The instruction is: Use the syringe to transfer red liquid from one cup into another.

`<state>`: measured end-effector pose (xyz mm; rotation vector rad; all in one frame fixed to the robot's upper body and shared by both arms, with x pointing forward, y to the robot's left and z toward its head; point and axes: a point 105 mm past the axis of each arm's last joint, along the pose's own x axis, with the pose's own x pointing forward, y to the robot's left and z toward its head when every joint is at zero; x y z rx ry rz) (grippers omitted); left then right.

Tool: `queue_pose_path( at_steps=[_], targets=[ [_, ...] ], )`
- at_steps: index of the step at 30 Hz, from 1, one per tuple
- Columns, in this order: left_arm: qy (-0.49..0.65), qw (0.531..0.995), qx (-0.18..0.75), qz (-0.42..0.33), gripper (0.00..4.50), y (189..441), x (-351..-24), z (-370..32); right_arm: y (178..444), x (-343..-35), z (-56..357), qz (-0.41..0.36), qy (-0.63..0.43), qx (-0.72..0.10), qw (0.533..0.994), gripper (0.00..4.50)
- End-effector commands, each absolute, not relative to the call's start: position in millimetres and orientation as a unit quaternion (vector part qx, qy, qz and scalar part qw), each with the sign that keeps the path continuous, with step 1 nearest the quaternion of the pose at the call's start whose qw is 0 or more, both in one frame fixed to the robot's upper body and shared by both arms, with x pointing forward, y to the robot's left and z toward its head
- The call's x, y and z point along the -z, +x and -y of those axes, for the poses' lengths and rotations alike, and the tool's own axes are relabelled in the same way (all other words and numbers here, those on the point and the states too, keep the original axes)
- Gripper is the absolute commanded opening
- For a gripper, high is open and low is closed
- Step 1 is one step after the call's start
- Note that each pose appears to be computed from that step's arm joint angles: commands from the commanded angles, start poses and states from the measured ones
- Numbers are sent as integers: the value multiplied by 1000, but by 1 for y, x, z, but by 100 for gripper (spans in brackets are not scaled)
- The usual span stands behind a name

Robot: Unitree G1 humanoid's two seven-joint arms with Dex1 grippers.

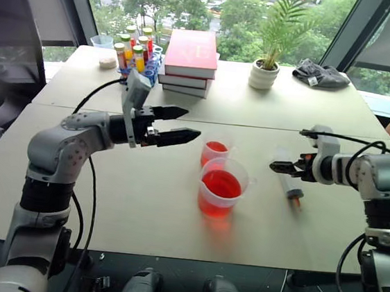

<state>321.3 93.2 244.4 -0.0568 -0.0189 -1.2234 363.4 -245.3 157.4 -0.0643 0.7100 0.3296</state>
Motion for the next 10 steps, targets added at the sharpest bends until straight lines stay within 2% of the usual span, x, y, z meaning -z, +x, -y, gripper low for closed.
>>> queue_pose_path(
  at_steps=[1,5,10],
  targets=[
    [-3,816,578,13,450,315,-249,-96,347,-220,240,-244,-60,-225,941,444],
    [13,816,578,-1,450,311,-245,-101,305,-259,221,-177,-78,-336,922,444],
    [23,813,581,-23,450,308,-241,-107,270,-255,219,-178,-124,-387,896,444]
  ],
)
